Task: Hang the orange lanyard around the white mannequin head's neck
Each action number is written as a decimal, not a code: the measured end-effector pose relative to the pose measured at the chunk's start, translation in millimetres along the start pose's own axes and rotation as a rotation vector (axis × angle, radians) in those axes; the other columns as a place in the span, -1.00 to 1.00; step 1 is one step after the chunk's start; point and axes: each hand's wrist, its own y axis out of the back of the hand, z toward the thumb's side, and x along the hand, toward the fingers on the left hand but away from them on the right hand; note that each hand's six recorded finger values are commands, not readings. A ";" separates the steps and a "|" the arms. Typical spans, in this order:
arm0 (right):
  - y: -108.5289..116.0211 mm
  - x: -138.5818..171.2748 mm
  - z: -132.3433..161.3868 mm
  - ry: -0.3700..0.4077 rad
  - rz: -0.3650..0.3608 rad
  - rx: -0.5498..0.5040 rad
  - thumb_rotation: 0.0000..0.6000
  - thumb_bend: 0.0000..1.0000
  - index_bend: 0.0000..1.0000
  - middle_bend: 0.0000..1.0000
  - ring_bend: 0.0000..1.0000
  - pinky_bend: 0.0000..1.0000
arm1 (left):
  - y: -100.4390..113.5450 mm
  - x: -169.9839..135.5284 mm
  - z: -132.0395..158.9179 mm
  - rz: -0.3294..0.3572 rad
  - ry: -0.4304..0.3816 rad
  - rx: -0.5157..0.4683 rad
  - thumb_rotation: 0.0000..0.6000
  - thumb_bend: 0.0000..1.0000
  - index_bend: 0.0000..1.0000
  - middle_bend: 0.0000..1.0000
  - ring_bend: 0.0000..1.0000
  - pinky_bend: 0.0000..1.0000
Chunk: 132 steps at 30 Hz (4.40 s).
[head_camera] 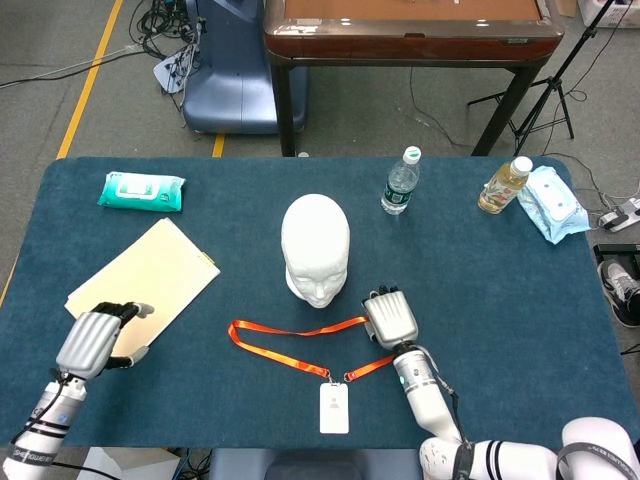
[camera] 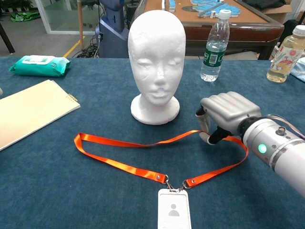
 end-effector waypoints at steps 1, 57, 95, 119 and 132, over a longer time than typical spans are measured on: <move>1.2 -0.3 -0.3 -0.001 0.000 0.001 1.00 -0.13 0.25 -0.05 -0.34 -0.21 | -1.4 4.5 3.3 -0.002 -0.014 0.005 1.00 -0.65 -0.37 -0.25 -0.22 -0.39; 5.8 -2.6 8.7 -0.007 0.013 -0.031 1.00 -0.13 0.27 -0.05 -0.34 -0.21 | -63.7 77.8 97.6 -0.101 -0.118 -0.052 1.00 -0.65 -0.31 -0.55 -0.51 -0.52; 10.9 -0.4 20.2 0.022 0.005 -0.070 1.00 -0.13 0.27 -0.05 -0.34 -0.21 | -95.7 101.8 112.8 -0.153 -0.142 -0.059 1.00 -0.65 -0.16 -0.52 -0.51 -0.53; 7.2 -3.7 17.9 0.004 0.018 -0.073 1.00 -0.13 0.27 -0.05 -0.34 -0.21 | -114.1 118.3 111.0 -0.162 -0.128 -0.018 1.00 -0.65 -0.10 -0.49 -0.51 -0.52; 4.1 -3.9 20.7 0.010 0.029 -0.067 1.00 -0.13 0.27 -0.05 -0.34 -0.21 | -116.3 126.3 109.1 -0.159 -0.109 -0.036 1.00 -0.65 0.02 -0.44 -0.51 -0.52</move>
